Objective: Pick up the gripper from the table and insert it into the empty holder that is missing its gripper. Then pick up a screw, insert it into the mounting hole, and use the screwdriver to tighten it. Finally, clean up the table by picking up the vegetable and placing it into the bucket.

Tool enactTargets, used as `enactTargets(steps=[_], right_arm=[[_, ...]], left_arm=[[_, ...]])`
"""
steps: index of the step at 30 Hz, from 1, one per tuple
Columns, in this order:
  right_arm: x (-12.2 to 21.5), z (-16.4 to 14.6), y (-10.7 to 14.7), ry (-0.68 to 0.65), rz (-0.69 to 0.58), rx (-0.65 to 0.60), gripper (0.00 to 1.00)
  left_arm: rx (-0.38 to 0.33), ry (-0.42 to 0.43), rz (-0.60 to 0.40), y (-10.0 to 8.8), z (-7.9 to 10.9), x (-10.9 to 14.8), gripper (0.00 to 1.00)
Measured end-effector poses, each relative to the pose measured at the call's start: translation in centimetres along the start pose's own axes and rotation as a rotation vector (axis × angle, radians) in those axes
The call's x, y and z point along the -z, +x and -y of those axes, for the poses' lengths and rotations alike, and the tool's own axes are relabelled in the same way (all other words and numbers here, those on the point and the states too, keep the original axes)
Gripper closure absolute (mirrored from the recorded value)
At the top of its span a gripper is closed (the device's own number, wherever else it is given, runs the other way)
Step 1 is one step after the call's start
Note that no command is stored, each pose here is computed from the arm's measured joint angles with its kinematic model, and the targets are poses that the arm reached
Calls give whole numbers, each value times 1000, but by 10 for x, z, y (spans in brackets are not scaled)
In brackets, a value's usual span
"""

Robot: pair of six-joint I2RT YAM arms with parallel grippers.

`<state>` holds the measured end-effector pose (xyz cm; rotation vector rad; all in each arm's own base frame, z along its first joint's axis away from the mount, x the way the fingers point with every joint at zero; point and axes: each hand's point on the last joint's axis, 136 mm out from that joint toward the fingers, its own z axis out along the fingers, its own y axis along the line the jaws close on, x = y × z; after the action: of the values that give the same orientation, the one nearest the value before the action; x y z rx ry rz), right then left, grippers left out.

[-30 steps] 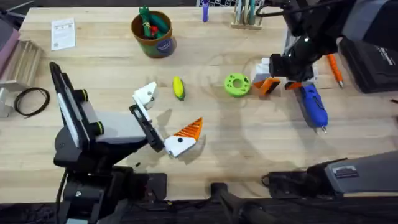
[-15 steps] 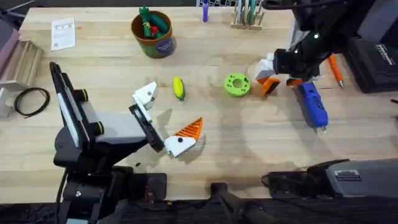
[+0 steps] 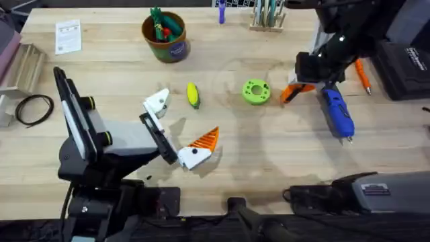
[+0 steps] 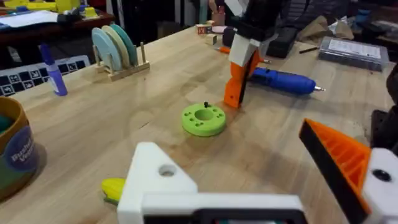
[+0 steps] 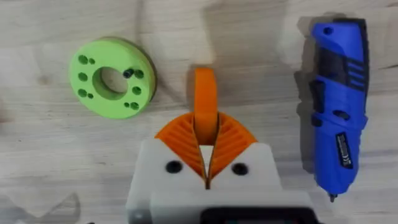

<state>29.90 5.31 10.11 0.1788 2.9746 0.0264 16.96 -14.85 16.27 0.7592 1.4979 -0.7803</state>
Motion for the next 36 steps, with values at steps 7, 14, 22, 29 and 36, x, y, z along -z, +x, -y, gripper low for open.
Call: enactTargets(steps=[7,14,22,29,36], right_arm=[[0,0,0,0,0,0,991],[16,2,6,-7,22,0,992],[81,-5,8,-130,228,1,992],[112,-40,8,-365,325,44,992],[120,-117,15,-902,357,165,992]], left_arm=[[0,0,0,0,0,0,15],[0,0,0,0,0,0,15],[0,0,0,0,0,0,15],[0,0,0,0,0,0,15],[0,0,0,0,0,0,15]])
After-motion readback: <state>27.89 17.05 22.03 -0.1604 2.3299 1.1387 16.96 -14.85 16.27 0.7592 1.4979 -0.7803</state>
